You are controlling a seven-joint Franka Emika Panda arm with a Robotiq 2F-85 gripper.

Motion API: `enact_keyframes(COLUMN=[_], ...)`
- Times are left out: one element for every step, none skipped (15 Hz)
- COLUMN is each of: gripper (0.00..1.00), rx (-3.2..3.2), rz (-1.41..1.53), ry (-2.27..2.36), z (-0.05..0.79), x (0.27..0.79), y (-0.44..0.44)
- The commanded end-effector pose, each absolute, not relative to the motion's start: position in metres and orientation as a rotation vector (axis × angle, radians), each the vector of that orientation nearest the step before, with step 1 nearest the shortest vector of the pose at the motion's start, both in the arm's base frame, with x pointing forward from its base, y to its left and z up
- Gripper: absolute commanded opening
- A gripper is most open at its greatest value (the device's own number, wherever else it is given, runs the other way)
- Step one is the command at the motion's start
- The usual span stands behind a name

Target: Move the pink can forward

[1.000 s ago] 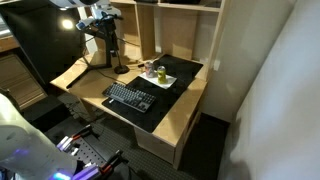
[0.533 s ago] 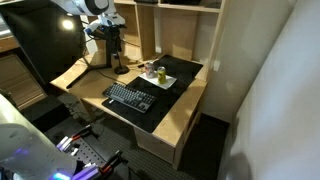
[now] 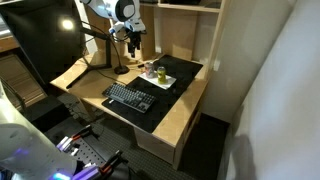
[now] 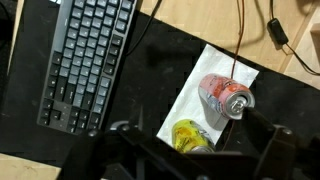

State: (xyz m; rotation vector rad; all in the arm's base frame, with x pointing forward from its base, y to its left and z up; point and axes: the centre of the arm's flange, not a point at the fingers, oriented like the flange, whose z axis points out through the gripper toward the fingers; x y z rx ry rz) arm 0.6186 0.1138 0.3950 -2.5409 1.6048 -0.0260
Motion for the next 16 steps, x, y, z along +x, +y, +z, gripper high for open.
enact_keyframes(gripper=[1.0,1.0,1.0,1.0,1.0,1.0,1.0,1.0,1.0,1.0,1.0,1.0,1.0,1.0,1.0,1.0], rx=[-2.614,-2.586,-2.552,-2.499,-2.444,-2.397,-2.364,-2.34,-2.31,-2.279,-2.247,-2.217,-2.191,-2.173,-2.16,-2.155], rz=[-0.045,0.004,0.01,0.01,0.024,0.037,0.039,0.04,0.05,0.05,0.039,0.031,0.024,0.013,0.002,-0.016], ry=[1.559,1.504,1.53,1.553,1.57,1.594,1.644,1.671,1.681,1.702,1.718,1.738,1.748,1.76,1.771,1.782], z=[0.383,0.366,0.354,0.343,0.335,0.326,0.317,0.309,0.302,0.298,0.293,0.29,0.288,0.287,0.285,0.283], x=[0.616,0.627,0.636,0.648,0.658,0.666,0.677,0.684,0.691,0.698,0.704,0.711,0.716,0.722,0.726,0.729], y=[0.117,0.12,0.122,0.121,0.121,0.121,0.119,0.117,0.115,0.114,0.114,0.114,0.114,0.115,0.116,0.118])
